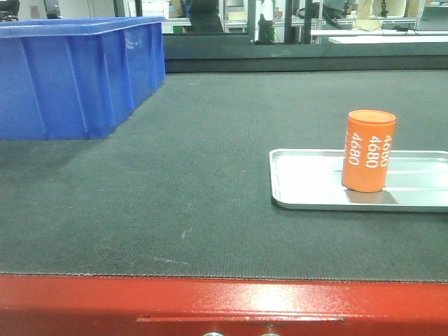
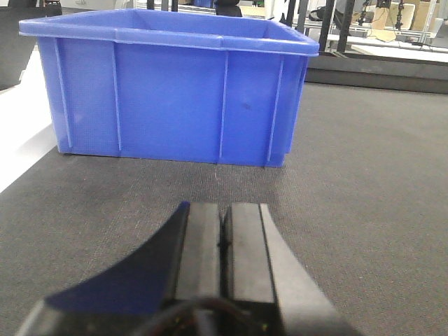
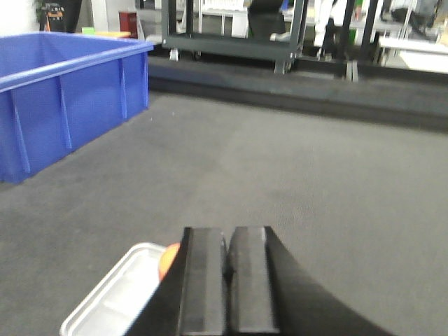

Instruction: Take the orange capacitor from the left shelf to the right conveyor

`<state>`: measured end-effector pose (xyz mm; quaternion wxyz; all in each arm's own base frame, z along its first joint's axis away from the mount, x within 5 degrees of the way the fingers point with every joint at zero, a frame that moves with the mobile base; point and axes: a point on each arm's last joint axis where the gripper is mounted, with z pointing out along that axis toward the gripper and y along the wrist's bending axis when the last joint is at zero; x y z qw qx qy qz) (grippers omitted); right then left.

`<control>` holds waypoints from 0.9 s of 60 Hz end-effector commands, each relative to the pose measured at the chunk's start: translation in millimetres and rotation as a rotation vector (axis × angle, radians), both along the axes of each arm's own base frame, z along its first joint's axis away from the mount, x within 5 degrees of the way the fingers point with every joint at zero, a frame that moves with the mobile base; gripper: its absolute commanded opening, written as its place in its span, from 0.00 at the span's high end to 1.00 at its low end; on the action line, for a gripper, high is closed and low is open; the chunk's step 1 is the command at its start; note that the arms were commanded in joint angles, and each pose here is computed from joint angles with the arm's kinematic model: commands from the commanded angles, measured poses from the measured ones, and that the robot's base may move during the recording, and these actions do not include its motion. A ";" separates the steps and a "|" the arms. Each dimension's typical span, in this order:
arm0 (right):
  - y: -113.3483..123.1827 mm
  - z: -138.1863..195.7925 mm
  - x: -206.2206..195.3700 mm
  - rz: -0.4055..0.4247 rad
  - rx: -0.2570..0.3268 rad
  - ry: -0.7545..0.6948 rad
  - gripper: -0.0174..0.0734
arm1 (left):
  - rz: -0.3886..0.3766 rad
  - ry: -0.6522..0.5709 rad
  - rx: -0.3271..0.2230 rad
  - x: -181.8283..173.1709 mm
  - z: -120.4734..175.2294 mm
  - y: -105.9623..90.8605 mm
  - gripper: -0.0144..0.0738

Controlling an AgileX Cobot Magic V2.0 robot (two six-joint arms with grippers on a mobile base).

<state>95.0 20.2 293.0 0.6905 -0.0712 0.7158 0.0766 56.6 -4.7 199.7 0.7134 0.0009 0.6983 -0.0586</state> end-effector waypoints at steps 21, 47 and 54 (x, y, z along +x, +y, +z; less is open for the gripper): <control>-23.0 -17.2 -41.7 -0.260 0.032 0.037 0.74 | 0.000 -0.106 -0.008 -2.4 10.0 0.2 0.96; -25.7 -84.3 -33.3 -0.295 0.058 -0.139 0.74 | 0.000 -0.106 -0.008 -2.4 10.0 0.2 0.96; -25.2 -87.3 -38.6 -0.296 0.058 -0.131 0.74 | 0.000 -0.106 -0.008 -2.4 10.0 0.2 0.96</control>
